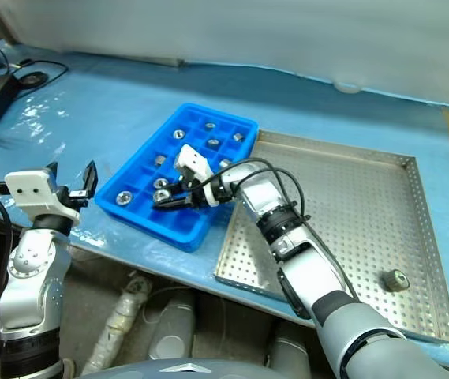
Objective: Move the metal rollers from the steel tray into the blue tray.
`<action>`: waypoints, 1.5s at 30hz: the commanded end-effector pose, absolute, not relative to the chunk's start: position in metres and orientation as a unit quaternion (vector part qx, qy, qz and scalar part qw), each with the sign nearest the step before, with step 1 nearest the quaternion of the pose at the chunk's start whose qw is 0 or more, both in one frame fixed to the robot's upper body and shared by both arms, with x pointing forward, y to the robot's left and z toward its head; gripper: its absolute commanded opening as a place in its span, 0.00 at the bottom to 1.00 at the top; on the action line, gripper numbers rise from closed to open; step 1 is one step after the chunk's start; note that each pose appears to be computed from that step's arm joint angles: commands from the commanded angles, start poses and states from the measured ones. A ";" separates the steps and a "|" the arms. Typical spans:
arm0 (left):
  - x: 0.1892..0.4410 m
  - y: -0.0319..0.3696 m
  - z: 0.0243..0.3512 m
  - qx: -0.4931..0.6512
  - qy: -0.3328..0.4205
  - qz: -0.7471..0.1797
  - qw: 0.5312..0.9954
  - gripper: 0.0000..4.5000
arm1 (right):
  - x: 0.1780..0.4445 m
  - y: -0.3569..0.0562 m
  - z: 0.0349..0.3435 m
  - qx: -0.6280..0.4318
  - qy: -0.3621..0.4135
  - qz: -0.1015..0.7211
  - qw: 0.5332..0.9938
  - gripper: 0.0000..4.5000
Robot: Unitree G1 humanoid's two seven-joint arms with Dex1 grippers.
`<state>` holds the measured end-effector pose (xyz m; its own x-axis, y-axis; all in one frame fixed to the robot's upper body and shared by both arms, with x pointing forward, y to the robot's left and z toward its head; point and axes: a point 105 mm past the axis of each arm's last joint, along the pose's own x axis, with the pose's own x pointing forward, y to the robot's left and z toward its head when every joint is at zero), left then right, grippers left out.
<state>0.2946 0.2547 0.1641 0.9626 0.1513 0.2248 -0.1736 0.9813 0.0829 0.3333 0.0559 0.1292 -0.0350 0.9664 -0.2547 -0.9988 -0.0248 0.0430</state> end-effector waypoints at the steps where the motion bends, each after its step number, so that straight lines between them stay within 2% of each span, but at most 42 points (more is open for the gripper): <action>1: 0.289 0.253 0.175 0.063 -0.129 0.083 0.986 0.81 | 0.338 0.057 0.135 -0.084 0.090 0.708 0.696 0.36; 4: 0.293 0.250 0.176 0.061 -0.128 0.076 0.987 0.81 | 0.340 0.052 0.131 -0.089 0.094 0.703 0.700 0.59; 7: 0.306 0.233 0.182 0.049 -0.138 0.024 0.989 0.81 | 0.348 0.041 0.133 -0.090 0.088 0.685 0.717 0.80; 15: 0.339 0.168 0.197 0.026 -0.157 -0.159 0.974 0.81 | 0.364 -0.026 0.165 -0.038 0.044 0.614 0.787 0.80; 20: 0.349 0.125 0.196 0.007 -0.152 -0.267 0.952 0.81 | 0.357 -0.079 0.169 -0.043 0.051 0.560 0.826 0.80; 24: 0.354 0.093 0.197 -0.008 -0.154 -0.346 0.926 0.81 | 0.349 -0.129 0.167 -0.055 0.073 0.487 0.869 0.80; 29: 0.360 0.063 0.191 -0.005 -0.144 -0.414 0.899 0.81 | 0.327 -0.177 0.155 -0.063 0.110 0.408 0.904 0.80; 35: 0.361 0.036 0.186 -0.011 -0.141 -0.461 0.876 0.81 | 0.294 -0.216 0.142 -0.057 0.155 0.339 0.926 0.80; 39: 0.360 0.027 0.185 -0.016 -0.146 -0.479 0.865 0.81 | 0.272 -0.250 0.113 -0.066 0.228 0.268 0.934 0.80; 45: 0.360 0.022 0.182 -0.016 -0.144 -0.491 0.859 0.81 | 0.250 -0.277 0.104 -0.032 0.257 0.219 0.941 0.80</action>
